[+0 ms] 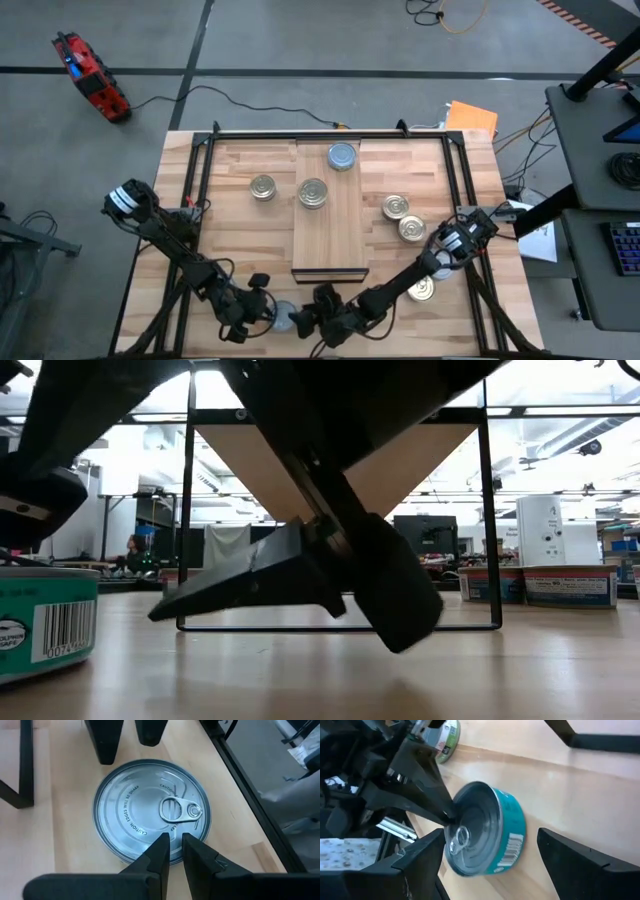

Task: Stack canned seafood by type on shelf
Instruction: Put the green-blue tuna can on the shelf

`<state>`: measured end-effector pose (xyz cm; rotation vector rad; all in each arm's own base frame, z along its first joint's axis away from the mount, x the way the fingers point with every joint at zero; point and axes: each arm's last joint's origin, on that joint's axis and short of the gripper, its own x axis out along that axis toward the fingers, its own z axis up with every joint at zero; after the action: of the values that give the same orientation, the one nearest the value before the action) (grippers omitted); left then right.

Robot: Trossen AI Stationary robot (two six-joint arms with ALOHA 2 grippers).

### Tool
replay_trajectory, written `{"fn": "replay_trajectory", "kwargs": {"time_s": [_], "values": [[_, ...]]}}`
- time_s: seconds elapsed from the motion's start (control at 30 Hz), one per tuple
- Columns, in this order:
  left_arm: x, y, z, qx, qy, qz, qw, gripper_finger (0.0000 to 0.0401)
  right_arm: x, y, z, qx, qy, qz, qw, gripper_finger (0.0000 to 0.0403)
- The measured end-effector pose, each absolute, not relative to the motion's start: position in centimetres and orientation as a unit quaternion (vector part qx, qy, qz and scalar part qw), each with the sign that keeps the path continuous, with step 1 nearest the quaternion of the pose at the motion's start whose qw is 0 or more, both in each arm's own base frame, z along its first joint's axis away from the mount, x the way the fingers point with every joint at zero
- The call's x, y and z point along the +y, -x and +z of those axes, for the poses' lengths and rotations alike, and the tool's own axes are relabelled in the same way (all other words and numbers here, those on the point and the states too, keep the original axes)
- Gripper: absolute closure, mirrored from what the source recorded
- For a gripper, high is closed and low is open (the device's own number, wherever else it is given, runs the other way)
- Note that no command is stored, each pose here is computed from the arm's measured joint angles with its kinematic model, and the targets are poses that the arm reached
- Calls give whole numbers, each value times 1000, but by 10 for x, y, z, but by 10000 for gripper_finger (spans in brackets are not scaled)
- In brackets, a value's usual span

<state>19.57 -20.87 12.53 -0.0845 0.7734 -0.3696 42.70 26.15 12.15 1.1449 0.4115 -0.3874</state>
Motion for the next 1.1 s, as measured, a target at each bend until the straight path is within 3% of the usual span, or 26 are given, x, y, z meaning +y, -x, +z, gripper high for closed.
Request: {"fn": "replay_trajectory", "kwargs": {"time_s": [1.1], "values": [[-194,-182,107,370,103,-134,914,365,261,-427,120,205,-539,-175,798,99]]}}
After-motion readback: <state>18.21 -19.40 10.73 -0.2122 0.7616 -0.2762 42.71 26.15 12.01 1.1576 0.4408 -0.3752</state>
